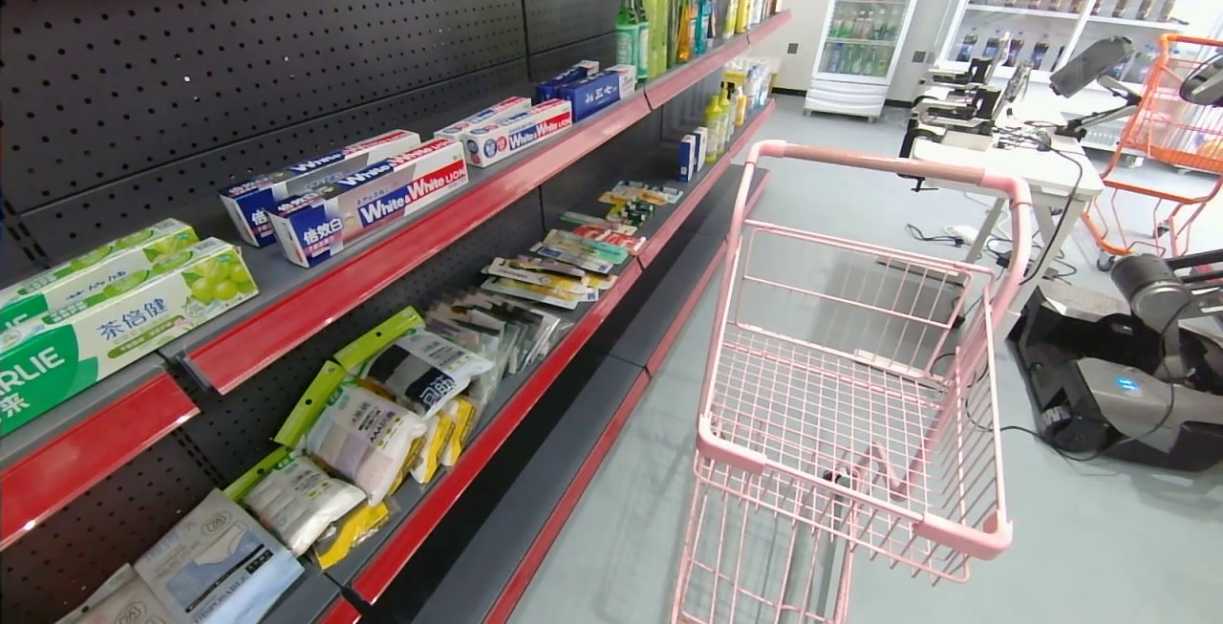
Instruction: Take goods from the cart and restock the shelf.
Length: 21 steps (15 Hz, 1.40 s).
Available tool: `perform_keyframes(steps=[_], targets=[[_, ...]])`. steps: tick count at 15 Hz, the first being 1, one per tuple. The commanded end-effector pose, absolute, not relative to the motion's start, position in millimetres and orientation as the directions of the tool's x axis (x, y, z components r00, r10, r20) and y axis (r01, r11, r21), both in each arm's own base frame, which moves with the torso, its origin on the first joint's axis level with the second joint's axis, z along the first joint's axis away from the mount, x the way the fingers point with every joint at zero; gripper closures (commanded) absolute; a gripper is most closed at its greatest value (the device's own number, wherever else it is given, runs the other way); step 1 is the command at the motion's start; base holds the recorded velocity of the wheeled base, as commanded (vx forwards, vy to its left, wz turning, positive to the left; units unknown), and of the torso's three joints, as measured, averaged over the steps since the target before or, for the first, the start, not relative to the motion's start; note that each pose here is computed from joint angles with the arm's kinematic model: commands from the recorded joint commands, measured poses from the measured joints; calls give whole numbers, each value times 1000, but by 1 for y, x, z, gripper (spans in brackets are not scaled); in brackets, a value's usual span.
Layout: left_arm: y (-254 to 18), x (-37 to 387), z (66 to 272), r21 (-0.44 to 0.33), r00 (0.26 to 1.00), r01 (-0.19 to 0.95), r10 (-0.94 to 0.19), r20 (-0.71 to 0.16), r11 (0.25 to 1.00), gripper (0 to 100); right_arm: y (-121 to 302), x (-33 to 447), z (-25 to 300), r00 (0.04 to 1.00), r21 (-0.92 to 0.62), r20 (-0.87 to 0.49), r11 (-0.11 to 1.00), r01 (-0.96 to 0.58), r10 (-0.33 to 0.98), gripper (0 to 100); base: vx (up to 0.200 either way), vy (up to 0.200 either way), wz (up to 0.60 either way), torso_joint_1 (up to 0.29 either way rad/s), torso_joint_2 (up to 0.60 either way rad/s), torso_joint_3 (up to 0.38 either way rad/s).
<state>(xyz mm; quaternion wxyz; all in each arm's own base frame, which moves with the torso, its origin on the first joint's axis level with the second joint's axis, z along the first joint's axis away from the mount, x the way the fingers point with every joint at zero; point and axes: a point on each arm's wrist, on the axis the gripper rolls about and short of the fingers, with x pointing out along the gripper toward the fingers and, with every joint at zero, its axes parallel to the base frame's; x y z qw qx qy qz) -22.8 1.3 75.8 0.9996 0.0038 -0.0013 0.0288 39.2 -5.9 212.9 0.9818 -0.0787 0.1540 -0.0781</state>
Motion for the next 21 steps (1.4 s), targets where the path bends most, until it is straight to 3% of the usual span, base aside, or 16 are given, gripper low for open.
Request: perform_keyframes(steps=[1, 8, 21], targets=[[1, -23, 76, 7, 998, -58, 58, 3, 998, 0, -5, 31, 213, 951, -192, -256, 973, 124, -172, 100, 0, 0, 0, 0, 0, 0], [1, -23, 76, 11, 998, -57, 57, 3, 998, 0, -2, 20, 201, 962, -223, -250, 973, 52, -109, 100, 0, 0, 0, 28, -63, -38], [1, -23, 76, 9, 998, -57, 57, 3, 998, 0, -3, 28, 210, 961, -261, -253, 964, 38, -107, 100, 0, 0, 0, 222, -493, -272]])
